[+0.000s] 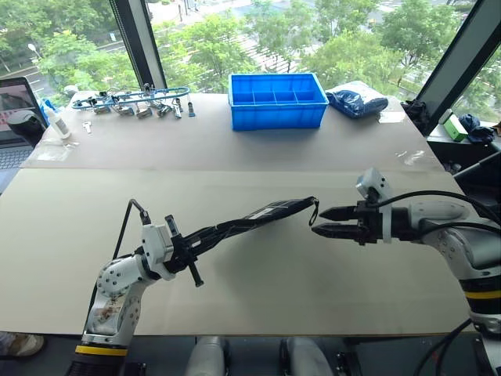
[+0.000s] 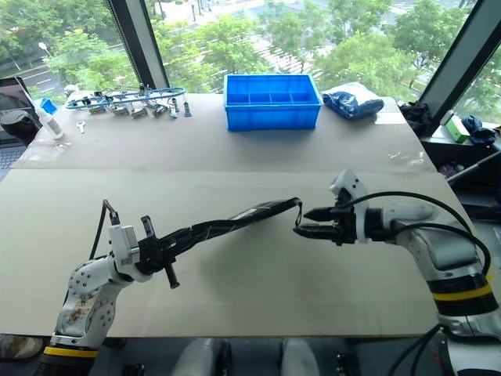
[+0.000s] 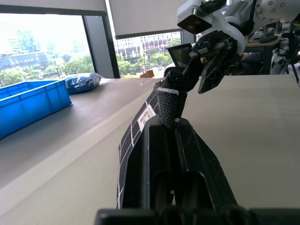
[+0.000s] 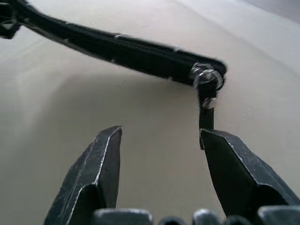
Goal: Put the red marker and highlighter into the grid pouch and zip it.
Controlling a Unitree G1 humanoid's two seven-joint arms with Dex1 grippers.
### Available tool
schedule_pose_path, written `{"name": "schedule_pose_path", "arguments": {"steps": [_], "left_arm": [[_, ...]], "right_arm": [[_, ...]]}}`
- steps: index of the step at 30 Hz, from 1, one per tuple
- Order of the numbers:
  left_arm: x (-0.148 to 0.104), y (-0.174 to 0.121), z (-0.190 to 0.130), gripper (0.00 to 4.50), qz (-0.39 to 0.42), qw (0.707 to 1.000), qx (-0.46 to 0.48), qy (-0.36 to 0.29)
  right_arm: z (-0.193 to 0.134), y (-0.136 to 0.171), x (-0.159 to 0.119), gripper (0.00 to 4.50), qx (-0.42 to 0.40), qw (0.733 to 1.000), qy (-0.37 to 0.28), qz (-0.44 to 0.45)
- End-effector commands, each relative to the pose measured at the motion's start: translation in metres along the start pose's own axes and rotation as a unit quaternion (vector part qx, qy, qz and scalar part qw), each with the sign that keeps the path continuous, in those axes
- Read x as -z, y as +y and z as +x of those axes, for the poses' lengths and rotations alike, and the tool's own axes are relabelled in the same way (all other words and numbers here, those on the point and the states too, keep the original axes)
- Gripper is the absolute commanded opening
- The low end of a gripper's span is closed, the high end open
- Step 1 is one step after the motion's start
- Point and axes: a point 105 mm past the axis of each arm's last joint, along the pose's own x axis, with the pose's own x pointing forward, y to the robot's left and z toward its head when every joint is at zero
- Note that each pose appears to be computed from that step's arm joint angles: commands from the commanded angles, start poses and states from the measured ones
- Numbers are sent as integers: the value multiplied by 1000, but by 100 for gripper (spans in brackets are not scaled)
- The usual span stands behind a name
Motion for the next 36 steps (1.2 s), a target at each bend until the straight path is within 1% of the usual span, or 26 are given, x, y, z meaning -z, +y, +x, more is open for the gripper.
{"name": "schedule_pose_path", "arguments": {"steps": [1,3,7,9,13,16,18,19,22,24,25,27,29,31,32,34,36], "left_arm": [[-8,0,6,0,16,998,67,-6],[-8,1,7,0,26,996,87,-2],[-1,1,-6,0,48,986,154,28],[4,0,-13,0,53,981,181,44],[12,13,-24,0,85,970,218,71],[15,26,-26,0,110,965,222,79],[16,33,-25,72,126,964,221,83],[17,35,-25,96,130,963,220,84],[20,43,-20,199,148,961,219,85],[20,44,-17,251,161,958,223,83],[20,45,-17,298,162,958,221,83],[22,46,-23,358,172,956,220,93],[21,50,-35,420,156,959,207,114],[17,59,-46,420,119,969,174,132],[17,60,-55,420,92,970,166,152],[24,56,-80,420,27,963,163,214],[27,52,-97,420,-15,955,149,256]], "right_arm": [[-31,-7,4,278,35,997,22,-61],[-38,-8,13,278,43,996,36,-65],[-46,-8,31,278,61,995,55,-65],[-44,-5,34,278,57,995,54,-69],[-31,-1,40,278,51,995,54,-67],[-26,0,40,278,52,995,50,-66],[-26,-1,41,282,53,995,51,-66],[-26,-1,42,282,53,995,51,-66],[-24,-3,42,282,57,995,51,-62],[-23,-3,43,282,56,995,52,-63],[-23,-3,43,282,56,995,53,-63],[-25,-4,43,282,56,995,54,-62],[-27,-5,43,282,57,995,54,-61],[-29,-8,43,282,59,995,53,-57],[-29,-10,43,282,61,995,55,-57],[-28,-14,42,282,60,995,56,-58],[-26,-17,41,282,58,995,56,-60]]}}
